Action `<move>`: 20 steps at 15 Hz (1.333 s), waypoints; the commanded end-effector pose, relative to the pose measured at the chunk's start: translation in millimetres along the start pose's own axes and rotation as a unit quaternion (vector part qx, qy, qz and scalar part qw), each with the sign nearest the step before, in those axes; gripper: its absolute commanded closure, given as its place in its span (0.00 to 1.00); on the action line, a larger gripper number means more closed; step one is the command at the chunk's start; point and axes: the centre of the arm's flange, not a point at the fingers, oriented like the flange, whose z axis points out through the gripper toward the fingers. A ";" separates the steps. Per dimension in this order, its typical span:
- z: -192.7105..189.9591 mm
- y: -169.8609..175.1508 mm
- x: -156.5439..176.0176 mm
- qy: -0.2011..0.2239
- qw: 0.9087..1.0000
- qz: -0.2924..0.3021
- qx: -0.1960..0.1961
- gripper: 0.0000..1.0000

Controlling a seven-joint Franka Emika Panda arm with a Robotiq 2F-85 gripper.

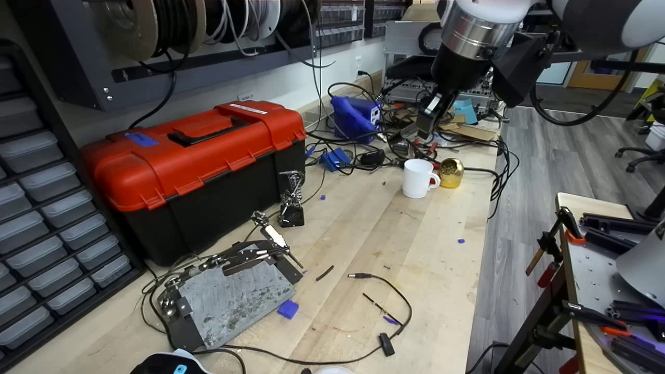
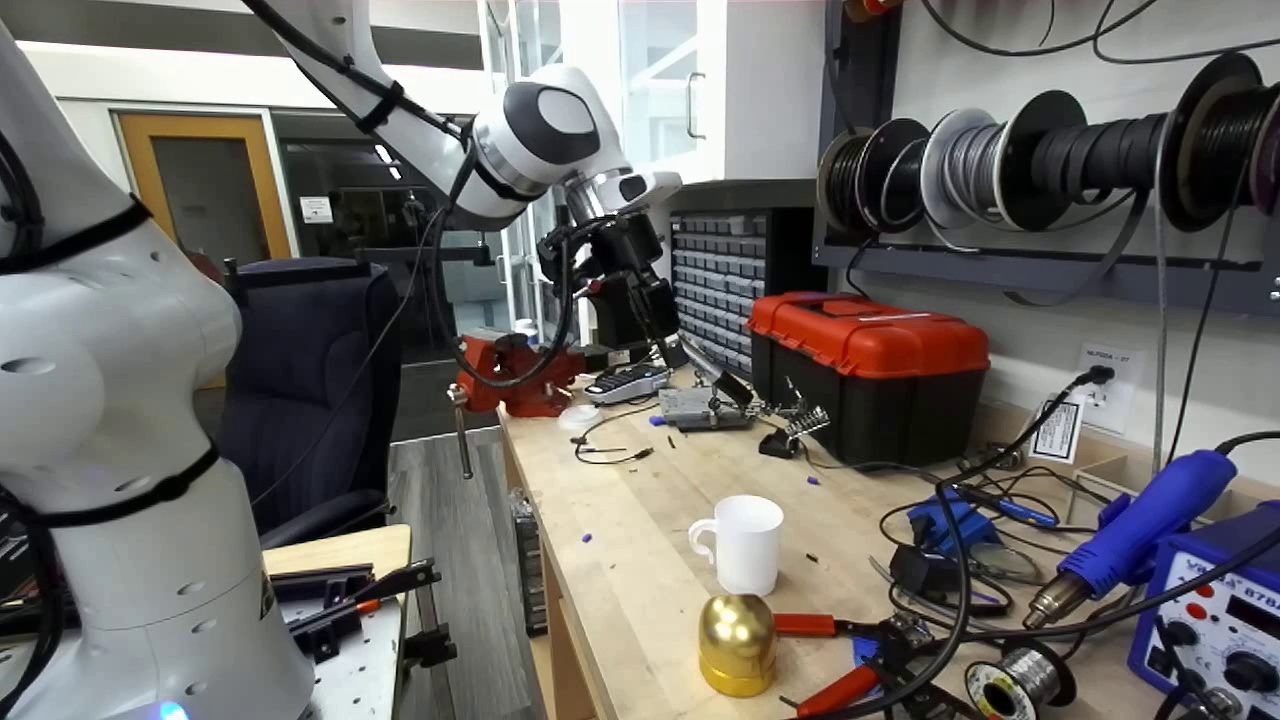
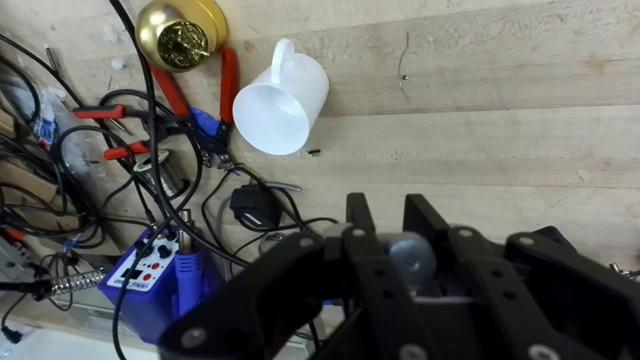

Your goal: Put the marker on the table

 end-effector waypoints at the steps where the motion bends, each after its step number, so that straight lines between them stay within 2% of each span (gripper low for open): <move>1: 18.2 -30.9 16.5 0.014 0.999 -0.019 -0.022 0.96; 7: 63.6 -76.0 15.1 0.039 0.996 -0.056 -0.065 0.96; 14: 108.4 -99.5 11.5 0.010 0.995 -0.091 -0.051 0.96; 20: 134.5 -110.2 10.3 0.008 0.992 -0.106 -0.066 0.96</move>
